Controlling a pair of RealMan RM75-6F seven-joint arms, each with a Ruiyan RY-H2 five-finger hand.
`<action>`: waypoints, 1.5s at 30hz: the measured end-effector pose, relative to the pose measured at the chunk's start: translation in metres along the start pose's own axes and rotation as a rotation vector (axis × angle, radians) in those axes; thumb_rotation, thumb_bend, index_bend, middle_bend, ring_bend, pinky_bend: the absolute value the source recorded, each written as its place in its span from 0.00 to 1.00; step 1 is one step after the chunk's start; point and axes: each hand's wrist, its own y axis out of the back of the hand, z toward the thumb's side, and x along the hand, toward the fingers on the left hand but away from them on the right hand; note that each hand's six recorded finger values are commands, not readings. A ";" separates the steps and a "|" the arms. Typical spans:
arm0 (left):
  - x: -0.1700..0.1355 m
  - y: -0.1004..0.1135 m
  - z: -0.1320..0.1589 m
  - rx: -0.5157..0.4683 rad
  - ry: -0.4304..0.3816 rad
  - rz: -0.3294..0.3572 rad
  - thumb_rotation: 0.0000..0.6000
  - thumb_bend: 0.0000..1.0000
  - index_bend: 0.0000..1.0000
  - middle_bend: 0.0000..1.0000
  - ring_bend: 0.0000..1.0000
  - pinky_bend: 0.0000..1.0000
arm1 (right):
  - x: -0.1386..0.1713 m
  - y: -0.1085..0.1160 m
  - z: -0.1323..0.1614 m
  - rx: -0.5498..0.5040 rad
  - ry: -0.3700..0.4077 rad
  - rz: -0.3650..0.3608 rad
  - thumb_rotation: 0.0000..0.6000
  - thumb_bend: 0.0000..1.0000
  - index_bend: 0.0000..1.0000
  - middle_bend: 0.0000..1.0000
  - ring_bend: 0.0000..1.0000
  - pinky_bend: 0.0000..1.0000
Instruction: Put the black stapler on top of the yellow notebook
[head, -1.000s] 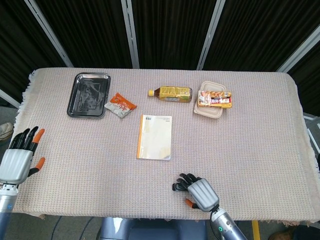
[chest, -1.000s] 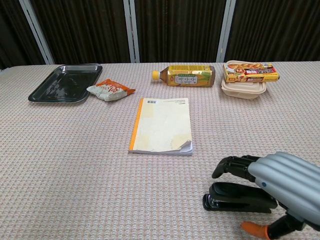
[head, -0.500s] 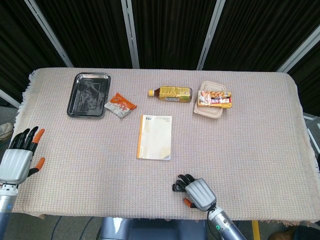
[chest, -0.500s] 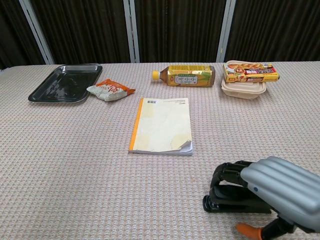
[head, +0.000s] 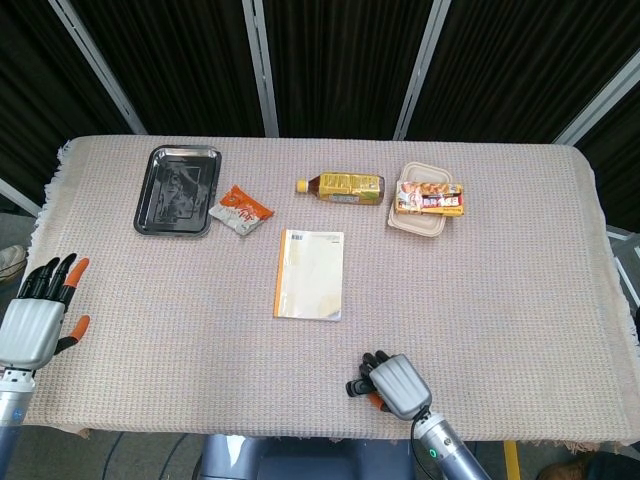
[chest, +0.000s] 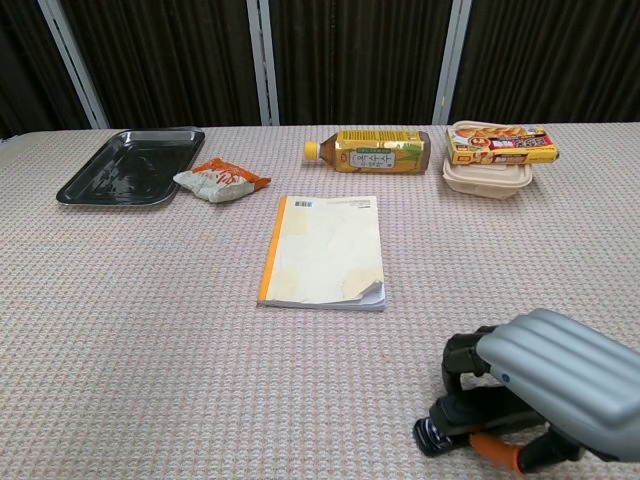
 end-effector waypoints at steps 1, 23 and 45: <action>0.000 0.000 0.000 0.000 0.000 0.000 1.00 0.34 0.00 0.00 0.00 0.12 | -0.001 0.000 -0.001 0.002 -0.001 -0.004 1.00 0.31 0.57 0.42 0.46 0.62; 0.000 -0.001 0.000 0.003 0.004 -0.001 1.00 0.34 0.00 0.00 0.00 0.12 | -0.010 0.029 0.013 0.093 0.013 -0.100 1.00 0.37 0.67 0.51 0.64 0.75; 0.007 -0.014 -0.009 0.017 0.055 -0.055 1.00 0.35 0.00 0.00 0.00 0.12 | -0.081 0.082 0.046 0.265 0.066 -0.121 1.00 0.35 0.67 0.51 0.64 0.75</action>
